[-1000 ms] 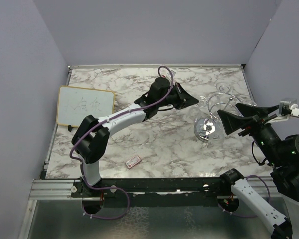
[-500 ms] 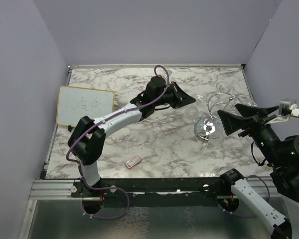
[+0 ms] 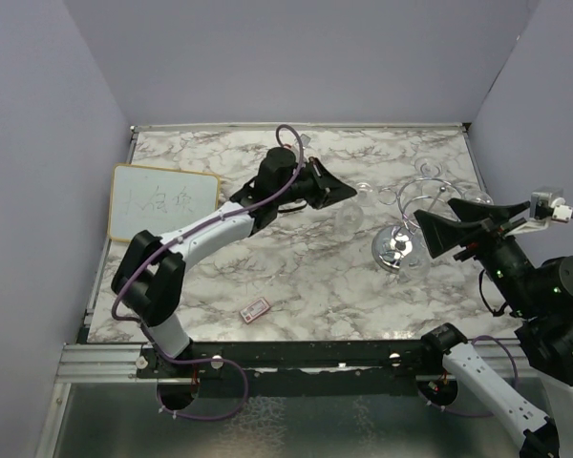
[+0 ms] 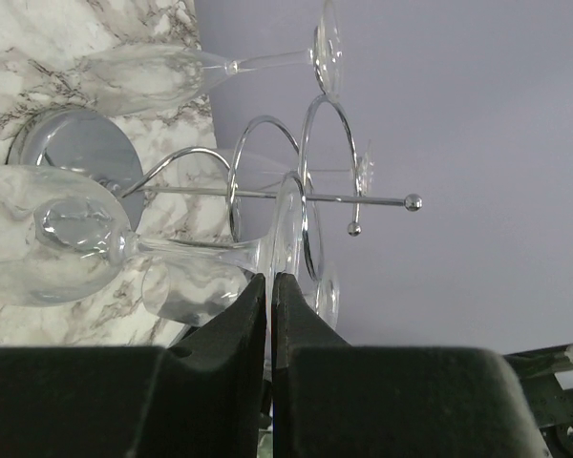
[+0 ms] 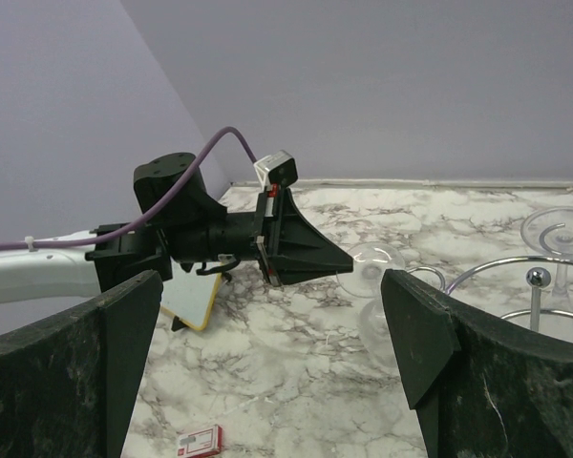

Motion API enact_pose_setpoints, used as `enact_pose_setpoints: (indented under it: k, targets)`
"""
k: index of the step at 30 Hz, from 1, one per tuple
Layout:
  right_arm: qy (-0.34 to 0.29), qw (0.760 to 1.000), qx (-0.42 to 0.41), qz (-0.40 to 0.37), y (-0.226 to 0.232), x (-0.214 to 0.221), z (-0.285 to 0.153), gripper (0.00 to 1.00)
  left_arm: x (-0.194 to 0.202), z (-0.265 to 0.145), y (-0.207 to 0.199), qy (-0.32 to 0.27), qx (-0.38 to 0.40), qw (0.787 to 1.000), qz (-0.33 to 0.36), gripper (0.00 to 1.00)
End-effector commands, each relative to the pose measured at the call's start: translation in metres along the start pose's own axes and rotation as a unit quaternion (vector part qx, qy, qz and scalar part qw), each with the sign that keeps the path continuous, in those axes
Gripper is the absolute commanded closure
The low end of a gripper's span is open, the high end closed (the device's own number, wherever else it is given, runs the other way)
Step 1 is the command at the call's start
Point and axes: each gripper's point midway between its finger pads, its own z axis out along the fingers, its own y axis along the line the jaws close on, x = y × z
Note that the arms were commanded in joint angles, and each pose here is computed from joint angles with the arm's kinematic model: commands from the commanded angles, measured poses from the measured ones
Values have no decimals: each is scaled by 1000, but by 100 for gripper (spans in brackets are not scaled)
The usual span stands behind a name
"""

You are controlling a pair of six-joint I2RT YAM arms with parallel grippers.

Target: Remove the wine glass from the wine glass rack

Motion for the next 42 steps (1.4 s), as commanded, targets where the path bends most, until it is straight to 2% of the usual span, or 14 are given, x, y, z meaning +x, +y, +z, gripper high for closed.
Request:
enact_pose_setpoints:
  k: [1,6,12,15,18,23,25,28,30,33,39,42]
  targets:
    - [13,1000,-27,-6,9,4,13,0,-2,-43,-45,-9,67,994,85,100]
    - [64,995,-75,-23,24,20,36,0,-9,-87,-50,-50,71,976,198,100]
    - [157,969,-192,-17,62,51,66,2,-3,-133,-69,-87,71,929,352,100]
    - [205,940,-273,10,86,68,76,8,3,-148,-79,-92,84,910,395,100]
    - [229,916,-326,38,102,74,84,8,10,-158,-91,-90,105,893,427,100]
    - [213,913,-343,52,110,65,95,9,21,-171,-104,-91,141,874,457,100]
    - [211,908,-357,60,114,65,96,14,26,-175,-110,-89,158,867,465,100]
    - [219,892,-389,75,121,69,96,33,31,-178,-116,-84,175,860,473,100]
    - [221,884,-404,79,124,71,96,40,34,-181,-120,-83,183,856,476,100]
    - [217,888,-399,77,122,73,100,41,36,-183,-125,-81,193,853,478,100]
    - [191,933,-303,35,96,69,117,41,38,-188,-131,-85,200,848,484,100]
    - [198,937,-285,23,89,73,119,41,38,-189,-133,-85,202,848,483,100]
